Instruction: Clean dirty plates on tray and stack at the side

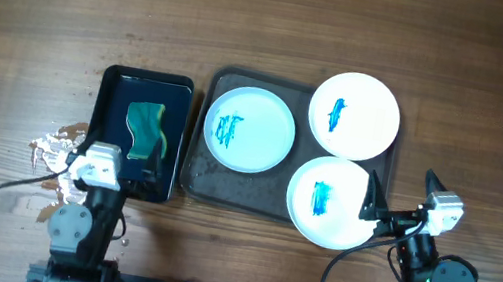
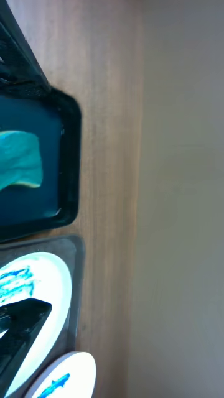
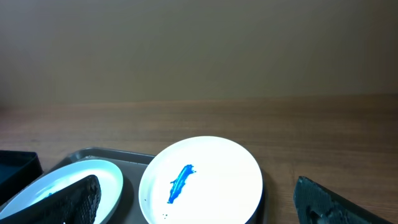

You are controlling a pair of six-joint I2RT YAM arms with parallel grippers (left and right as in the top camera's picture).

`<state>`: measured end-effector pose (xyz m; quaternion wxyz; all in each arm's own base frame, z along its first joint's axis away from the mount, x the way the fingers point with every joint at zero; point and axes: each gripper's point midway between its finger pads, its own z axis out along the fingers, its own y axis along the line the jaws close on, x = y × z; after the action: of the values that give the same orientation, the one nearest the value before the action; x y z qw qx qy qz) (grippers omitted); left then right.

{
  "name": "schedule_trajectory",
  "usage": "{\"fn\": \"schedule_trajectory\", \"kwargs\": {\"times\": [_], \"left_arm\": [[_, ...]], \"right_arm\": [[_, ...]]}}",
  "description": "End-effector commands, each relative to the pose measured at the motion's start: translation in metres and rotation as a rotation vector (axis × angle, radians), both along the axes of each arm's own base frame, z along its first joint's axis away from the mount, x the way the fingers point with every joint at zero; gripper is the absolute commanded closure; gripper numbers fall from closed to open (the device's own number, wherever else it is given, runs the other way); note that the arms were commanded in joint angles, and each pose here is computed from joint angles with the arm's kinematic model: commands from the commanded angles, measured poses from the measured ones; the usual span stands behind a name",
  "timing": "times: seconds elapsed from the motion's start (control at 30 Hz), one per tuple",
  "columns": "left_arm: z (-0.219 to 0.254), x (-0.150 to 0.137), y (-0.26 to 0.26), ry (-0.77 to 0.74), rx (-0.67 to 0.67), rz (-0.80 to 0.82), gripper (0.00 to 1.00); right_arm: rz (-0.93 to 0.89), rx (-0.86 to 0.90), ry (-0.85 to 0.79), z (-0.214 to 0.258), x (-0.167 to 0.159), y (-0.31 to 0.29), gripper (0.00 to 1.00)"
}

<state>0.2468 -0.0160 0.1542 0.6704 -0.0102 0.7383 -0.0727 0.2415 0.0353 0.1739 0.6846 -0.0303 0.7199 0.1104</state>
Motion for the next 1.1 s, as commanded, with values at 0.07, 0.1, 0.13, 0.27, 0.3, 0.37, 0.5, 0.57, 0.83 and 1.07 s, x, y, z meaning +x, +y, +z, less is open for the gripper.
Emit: {"fn": "schedule_trajectory", "kwargs": {"times": [0.07,0.1,0.13,0.27,0.3,0.37,0.5,0.57,0.83,1.07], "left_arm": [[-0.027,-0.001,-0.017,0.227,-0.092,-0.083,0.0],[-0.028,0.0,-0.017,0.273,-0.094,-0.081,0.0],[-0.026,0.001,-0.017,0.317,-0.095,-0.079,0.0],[-0.007,0.011,-0.018,0.5,-0.104,-0.075,0.0],[-0.002,0.014,-0.019,0.55,-0.108,-0.079,0.0],[0.004,0.019,-0.022,0.676,-0.119,-0.088,0.0],[0.004,0.023,-0.023,0.919,-0.132,-0.077,0.0],[0.004,0.021,-0.029,1.034,-0.158,-0.099,0.0],[0.015,0.01,-0.063,1.166,-0.306,-0.269,0.0],[0.019,0.009,-0.07,1.165,-0.337,-0.308,0.0]], "right_arm": [[0.01,-0.002,-0.003,0.0,0.0,0.001,0.0],[0.01,-0.002,-0.003,0.0,0.0,0.001,0.0],[0.01,-0.002,-0.003,0.0,0.0,0.001,0.0],[0.01,-0.002,-0.003,0.0,0.0,0.001,0.0],[0.01,-0.002,-0.003,0.0,0.0,0.001,0.0],[0.009,-0.002,-0.003,0.0,0.0,0.001,0.0],[0.01,-0.002,-0.003,0.0,0.0,0.001,0.0],[0.01,-0.002,-0.003,0.0,0.0,0.001,0.0],[0.01,-0.002,-0.003,0.0,0.0,0.001,0.0],[0.01,-0.002,-0.003,0.0,0.0,0.001,0.0]]}}
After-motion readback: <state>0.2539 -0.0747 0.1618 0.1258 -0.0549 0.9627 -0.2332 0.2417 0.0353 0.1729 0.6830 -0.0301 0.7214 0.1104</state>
